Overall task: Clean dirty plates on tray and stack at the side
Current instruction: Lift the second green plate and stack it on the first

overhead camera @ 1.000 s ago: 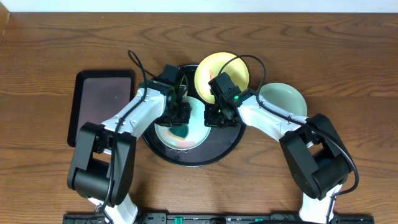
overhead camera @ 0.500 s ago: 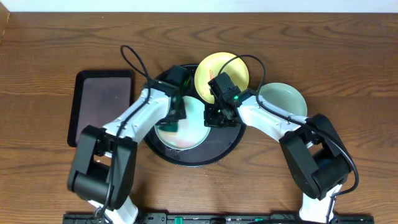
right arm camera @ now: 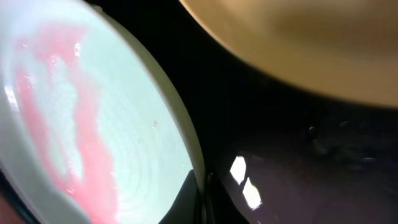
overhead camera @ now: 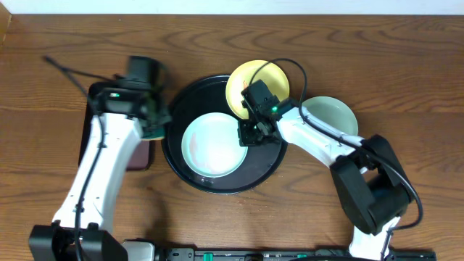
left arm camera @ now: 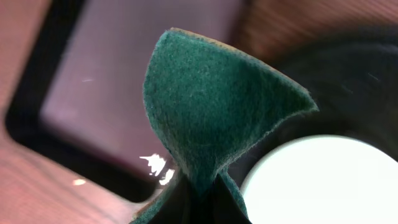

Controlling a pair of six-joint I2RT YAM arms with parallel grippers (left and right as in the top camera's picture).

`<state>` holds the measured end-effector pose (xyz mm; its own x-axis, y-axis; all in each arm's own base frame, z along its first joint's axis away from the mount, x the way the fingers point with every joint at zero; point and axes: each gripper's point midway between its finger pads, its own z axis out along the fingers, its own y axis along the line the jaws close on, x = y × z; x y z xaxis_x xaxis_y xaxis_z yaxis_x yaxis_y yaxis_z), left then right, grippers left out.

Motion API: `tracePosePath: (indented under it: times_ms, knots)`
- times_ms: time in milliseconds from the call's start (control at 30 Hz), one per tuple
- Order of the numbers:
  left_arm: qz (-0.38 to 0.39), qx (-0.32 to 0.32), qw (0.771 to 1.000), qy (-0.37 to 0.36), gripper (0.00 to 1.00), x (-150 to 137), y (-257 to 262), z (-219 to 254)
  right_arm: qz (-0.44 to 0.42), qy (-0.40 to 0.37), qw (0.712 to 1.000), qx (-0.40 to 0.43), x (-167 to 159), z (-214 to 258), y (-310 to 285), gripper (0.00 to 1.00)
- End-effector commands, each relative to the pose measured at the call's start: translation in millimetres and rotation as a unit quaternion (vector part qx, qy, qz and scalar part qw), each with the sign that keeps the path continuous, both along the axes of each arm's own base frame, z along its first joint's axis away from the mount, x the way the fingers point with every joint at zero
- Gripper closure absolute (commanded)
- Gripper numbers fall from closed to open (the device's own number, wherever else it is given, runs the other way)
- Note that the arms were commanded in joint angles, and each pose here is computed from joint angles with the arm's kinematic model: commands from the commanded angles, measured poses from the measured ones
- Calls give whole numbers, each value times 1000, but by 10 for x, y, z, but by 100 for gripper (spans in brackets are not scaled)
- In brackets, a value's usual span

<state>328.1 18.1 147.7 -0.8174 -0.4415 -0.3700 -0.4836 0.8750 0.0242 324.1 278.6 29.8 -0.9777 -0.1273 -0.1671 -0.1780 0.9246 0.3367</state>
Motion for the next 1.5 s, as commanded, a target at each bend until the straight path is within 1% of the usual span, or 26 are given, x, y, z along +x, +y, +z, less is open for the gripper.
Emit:
tracePosePath:
  times_ms: [0, 133, 233, 400, 533, 767, 967, 1033, 1133, 1367, 1467]
  knots:
    - [43, 4, 999, -1, 93, -20, 345, 33, 45, -122, 991, -26, 240, 613, 80, 99]
    - [88, 4, 996, -1, 92, -66, 637, 4, 66, -210, 971, -89, 348, 1042, 9, 99]
    - [103, 0, 995, 2, 92, -102, 741, -12, 65, -287, 943, -153, 400, 1426, -121, 99]
    - [47, -69, 996, 2, 93, -52, 557, -53, 47, -385, 891, -234, 369, 1958, -272, 99]
    - [43, -86, 995, 3, 93, -41, 519, -77, 20, -453, 845, -284, 297, 2364, -334, 99]
    - [44, -86, 995, 4, 93, -40, 521, -84, 0, -534, 773, -342, 122, 2870, -251, 99]
    - [44, -86, 995, 4, 93, -40, 521, -84, -50, -580, 719, -381, -5, 3271, -237, 99]
    - [43, -86, 995, 4, 93, -40, 520, -84, -57, -588, 708, -386, -30, 3372, -214, 99]
    - [43, -86, 995, 5, 92, -43, 520, -85, -59, -598, 703, -380, -36, 3473, -162, 99]
    - [43, -86, 995, 6, 93, -50, 518, -87, -72, -601, 705, -369, -23, 3493, -163, 99]
    - [43, -86, 995, 6, 92, -50, 518, -87, -62, -595, 716, -361, -6, 3389, -155, 99]
